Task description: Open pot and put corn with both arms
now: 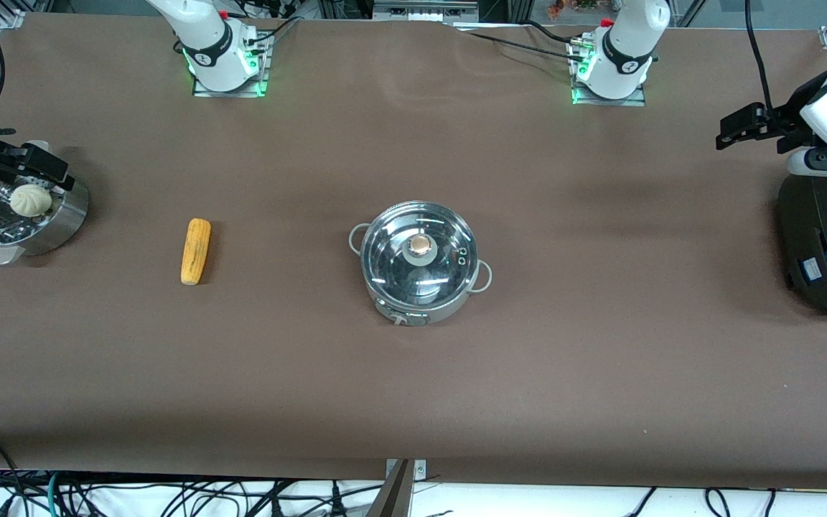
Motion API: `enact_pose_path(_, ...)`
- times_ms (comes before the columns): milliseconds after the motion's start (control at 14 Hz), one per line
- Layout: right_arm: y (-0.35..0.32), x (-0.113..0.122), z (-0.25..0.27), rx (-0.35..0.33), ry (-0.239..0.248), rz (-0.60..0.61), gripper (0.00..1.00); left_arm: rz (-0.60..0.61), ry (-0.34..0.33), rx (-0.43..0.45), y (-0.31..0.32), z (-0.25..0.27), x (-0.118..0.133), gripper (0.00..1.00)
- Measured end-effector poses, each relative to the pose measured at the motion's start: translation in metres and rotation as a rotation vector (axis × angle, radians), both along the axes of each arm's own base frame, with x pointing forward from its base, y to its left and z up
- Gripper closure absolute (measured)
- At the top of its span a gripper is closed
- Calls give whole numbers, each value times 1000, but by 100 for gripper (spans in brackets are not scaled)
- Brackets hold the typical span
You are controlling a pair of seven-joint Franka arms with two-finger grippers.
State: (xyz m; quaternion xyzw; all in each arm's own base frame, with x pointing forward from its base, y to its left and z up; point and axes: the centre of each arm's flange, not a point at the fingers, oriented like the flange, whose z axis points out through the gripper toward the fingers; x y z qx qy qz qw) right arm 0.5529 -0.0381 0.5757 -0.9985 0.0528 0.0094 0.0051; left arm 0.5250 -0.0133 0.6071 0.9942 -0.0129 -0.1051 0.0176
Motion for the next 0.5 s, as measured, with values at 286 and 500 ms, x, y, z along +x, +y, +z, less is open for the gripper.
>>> enact_pose_path(286, 0, 0, 0, 0, 0, 0, 0, 75, 2, 17, -3, 0, 0, 0)
enact_pose_path(500, 0, 0, 0, 0, 0, 0, 0, 81, 2, 19, -5, 0, 0, 0)
